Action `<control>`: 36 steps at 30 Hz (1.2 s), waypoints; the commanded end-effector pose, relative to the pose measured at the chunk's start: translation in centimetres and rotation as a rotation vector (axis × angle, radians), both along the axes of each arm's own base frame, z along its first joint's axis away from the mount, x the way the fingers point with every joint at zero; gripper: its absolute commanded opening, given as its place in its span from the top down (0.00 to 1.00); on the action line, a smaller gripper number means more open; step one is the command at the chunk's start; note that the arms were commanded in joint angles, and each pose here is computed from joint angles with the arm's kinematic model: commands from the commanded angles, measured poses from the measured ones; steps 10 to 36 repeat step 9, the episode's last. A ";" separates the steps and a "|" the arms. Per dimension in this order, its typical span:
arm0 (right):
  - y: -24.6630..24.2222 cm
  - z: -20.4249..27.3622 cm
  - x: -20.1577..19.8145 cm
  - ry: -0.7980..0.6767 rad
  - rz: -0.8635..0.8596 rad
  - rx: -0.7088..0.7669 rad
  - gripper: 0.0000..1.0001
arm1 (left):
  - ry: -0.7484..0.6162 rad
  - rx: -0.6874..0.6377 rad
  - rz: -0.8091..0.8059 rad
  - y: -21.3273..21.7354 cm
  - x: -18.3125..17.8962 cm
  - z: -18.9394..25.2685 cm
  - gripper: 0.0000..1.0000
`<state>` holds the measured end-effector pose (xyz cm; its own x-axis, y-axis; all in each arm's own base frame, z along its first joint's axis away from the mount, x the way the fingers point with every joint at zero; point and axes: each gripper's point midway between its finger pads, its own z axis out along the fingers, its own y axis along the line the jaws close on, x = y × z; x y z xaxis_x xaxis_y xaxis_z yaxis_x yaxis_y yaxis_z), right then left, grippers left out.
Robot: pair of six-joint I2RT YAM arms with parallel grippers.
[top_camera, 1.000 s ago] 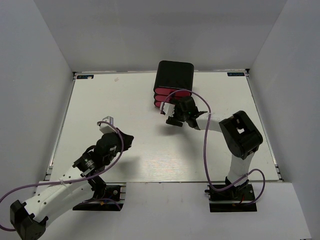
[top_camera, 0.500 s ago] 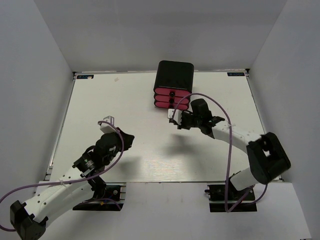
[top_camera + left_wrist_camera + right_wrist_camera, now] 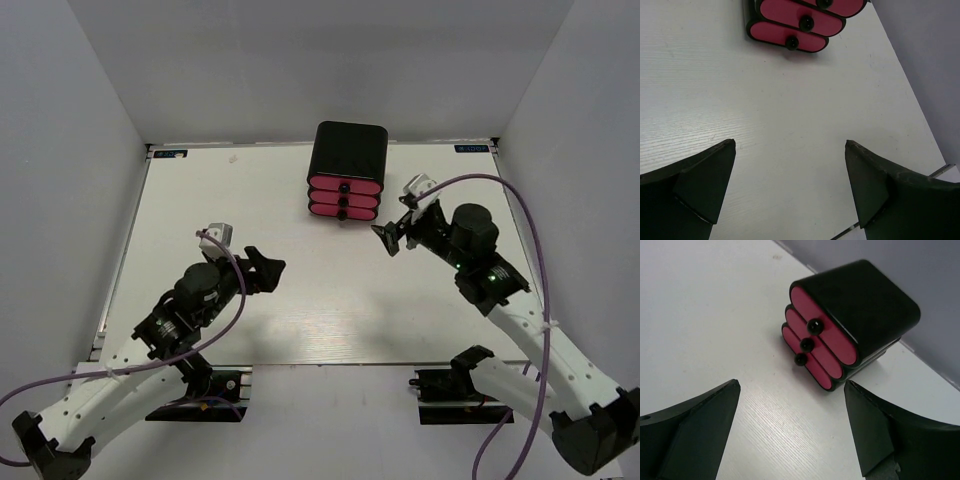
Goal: Sort the stationery into containers
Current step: Reset both arms
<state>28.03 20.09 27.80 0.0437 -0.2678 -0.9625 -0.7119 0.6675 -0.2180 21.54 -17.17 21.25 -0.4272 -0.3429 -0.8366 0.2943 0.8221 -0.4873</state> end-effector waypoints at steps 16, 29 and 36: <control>-2.9 -4.5 -3.0 0.218 -0.076 -0.115 0.10 | -0.034 -0.014 -0.009 0.6 -0.8 1.3 0.00; -2.9 -4.5 -3.0 0.218 -0.076 -0.115 0.10 | -0.034 -0.014 -0.009 0.6 -0.8 1.3 0.00; -2.9 -4.5 -3.0 0.218 -0.076 -0.115 0.10 | -0.034 -0.014 -0.009 0.6 -0.8 1.3 0.00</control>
